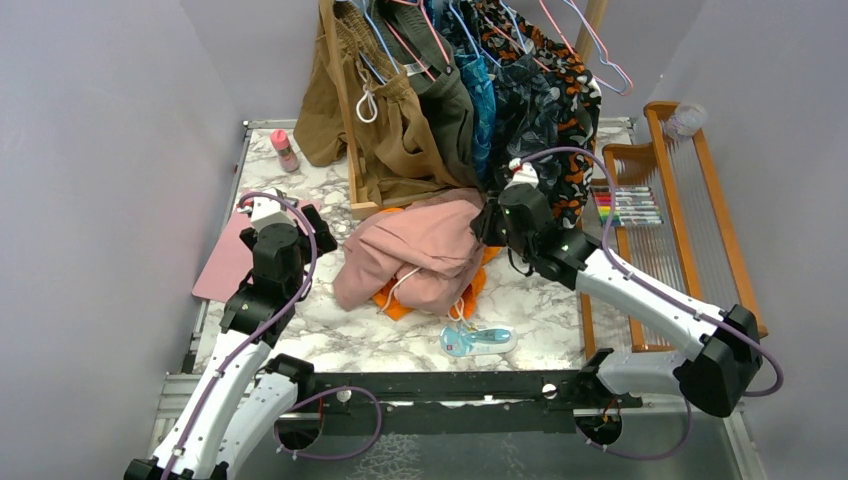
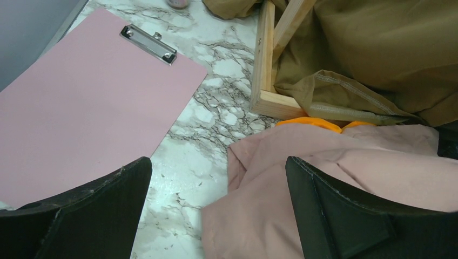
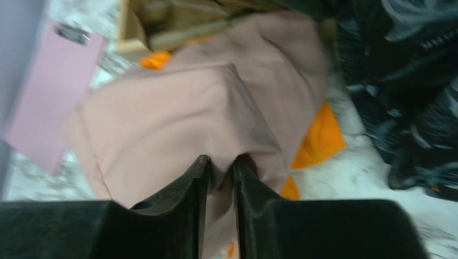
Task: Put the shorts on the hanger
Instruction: Adjust the shorts at the center of the board.
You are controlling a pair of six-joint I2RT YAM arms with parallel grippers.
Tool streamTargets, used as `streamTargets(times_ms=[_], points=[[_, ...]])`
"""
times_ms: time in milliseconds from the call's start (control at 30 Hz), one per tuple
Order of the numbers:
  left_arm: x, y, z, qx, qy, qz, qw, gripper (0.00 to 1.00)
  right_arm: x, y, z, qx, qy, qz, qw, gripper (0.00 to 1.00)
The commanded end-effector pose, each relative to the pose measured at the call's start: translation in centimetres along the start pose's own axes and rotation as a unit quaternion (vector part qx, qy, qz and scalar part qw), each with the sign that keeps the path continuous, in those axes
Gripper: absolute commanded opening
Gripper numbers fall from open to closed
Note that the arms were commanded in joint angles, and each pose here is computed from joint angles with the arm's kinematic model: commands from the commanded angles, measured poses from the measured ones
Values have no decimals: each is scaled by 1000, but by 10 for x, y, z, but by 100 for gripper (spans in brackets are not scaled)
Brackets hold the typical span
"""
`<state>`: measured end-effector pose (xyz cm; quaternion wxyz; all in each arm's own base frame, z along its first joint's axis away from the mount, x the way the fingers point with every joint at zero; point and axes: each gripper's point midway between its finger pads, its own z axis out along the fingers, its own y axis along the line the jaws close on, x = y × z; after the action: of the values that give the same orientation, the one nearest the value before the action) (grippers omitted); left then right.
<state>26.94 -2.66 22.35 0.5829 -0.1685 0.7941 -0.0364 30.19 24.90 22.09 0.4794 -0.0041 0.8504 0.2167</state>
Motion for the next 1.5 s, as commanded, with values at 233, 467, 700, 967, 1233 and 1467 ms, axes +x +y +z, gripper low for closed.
streamTargets(times_ms=[233,467,700,967,1233,1467], points=[[-4,-13,-1,35,-7,-5,999,97,13,36,-65,-182,51,-103,977,60],[-4,-105,-26,298,3,-1,954,99,50,23,-77,-183,102,-60,976,60],[31,-156,-62,424,34,57,903,88,26,-7,-87,-119,17,-47,992,60],[69,-220,-99,410,24,227,883,94,29,-33,-91,-66,0,-32,997,59],[89,-258,-82,361,10,343,867,99,27,-47,-109,-57,-27,-19,998,59],[104,-268,-49,284,8,399,871,99,15,-51,-126,-58,-51,-16,997,59]])
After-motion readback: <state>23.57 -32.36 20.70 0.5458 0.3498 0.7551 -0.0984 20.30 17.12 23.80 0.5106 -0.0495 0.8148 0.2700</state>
